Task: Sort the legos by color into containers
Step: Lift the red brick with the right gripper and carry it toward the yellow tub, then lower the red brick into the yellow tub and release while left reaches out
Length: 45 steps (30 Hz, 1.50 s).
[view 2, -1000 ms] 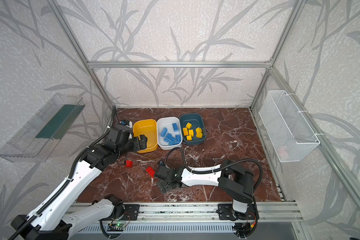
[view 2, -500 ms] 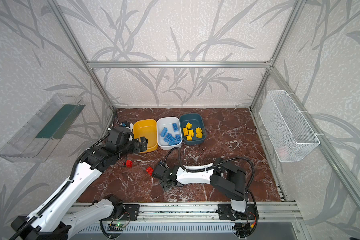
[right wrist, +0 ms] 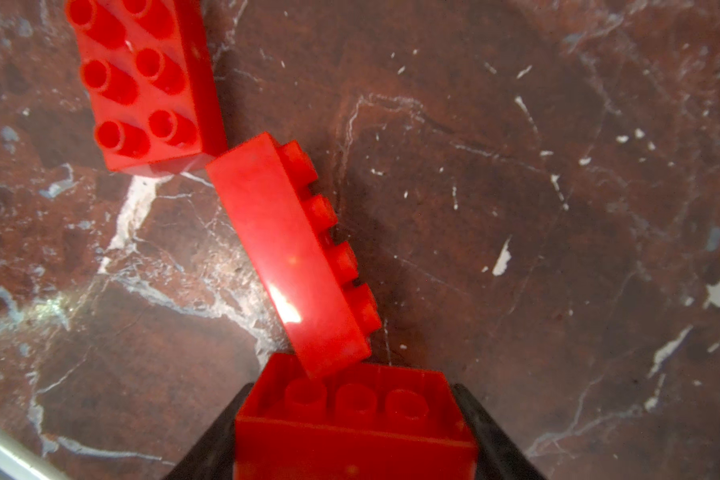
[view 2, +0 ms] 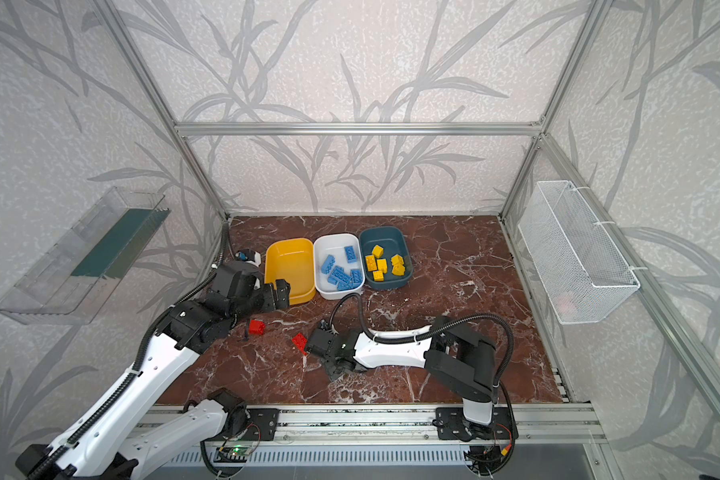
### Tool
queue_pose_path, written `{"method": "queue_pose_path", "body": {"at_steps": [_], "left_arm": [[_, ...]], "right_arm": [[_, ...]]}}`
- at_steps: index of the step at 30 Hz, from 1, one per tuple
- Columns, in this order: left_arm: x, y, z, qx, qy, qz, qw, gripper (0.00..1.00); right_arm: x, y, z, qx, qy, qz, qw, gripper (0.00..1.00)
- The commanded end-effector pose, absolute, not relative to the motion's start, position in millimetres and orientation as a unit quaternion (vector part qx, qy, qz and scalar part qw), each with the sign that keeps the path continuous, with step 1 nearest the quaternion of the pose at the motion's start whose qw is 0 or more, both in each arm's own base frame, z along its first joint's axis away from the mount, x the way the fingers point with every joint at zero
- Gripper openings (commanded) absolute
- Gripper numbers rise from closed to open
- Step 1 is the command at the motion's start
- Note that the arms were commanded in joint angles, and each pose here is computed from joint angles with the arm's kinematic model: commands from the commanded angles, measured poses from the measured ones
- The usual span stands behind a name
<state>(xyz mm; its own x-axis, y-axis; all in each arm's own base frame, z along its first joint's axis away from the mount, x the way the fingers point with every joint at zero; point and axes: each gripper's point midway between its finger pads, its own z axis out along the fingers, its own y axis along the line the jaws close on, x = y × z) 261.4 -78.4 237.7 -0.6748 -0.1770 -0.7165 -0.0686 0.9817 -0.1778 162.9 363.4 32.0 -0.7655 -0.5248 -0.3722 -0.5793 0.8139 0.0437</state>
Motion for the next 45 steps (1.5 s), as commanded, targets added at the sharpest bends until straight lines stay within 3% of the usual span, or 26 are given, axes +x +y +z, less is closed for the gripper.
{"method": "queue_pose_path", "body": {"at_steps": [1, 11, 22, 32, 40, 45], "left_arm": [[251, -58, 243, -0.088, 0.904, -0.04, 0.417, 0.99], [223, -9, 255, -0.15, 0.866, 0.024, 0.477, 0.99], [206, 11, 249, -0.199, 0.825, 0.01, 0.529, 0.99], [204, 17, 253, -0.183, 0.834, 0.044, 0.518, 0.99], [213, 7, 242, -0.16, 0.858, 0.054, 0.485, 0.99], [214, 3, 238, -0.161, 0.862, 0.044, 0.478, 0.99]], "right_arm": [[170, 370, 59, -0.303, 0.928, 0.106, 0.188, 0.5], [209, 386, 109, -0.302, 0.909, 0.169, 0.231, 0.48], [290, 428, 164, -0.3, 0.877, 0.238, 0.291, 0.48], [341, 483, 152, -0.308, 0.872, 0.274, 0.264, 0.48], [359, 511, 139, -0.309, 0.877, 0.281, 0.239, 0.56], [366, 515, 138, -0.303, 0.876, 0.29, 0.237, 0.67]]}}
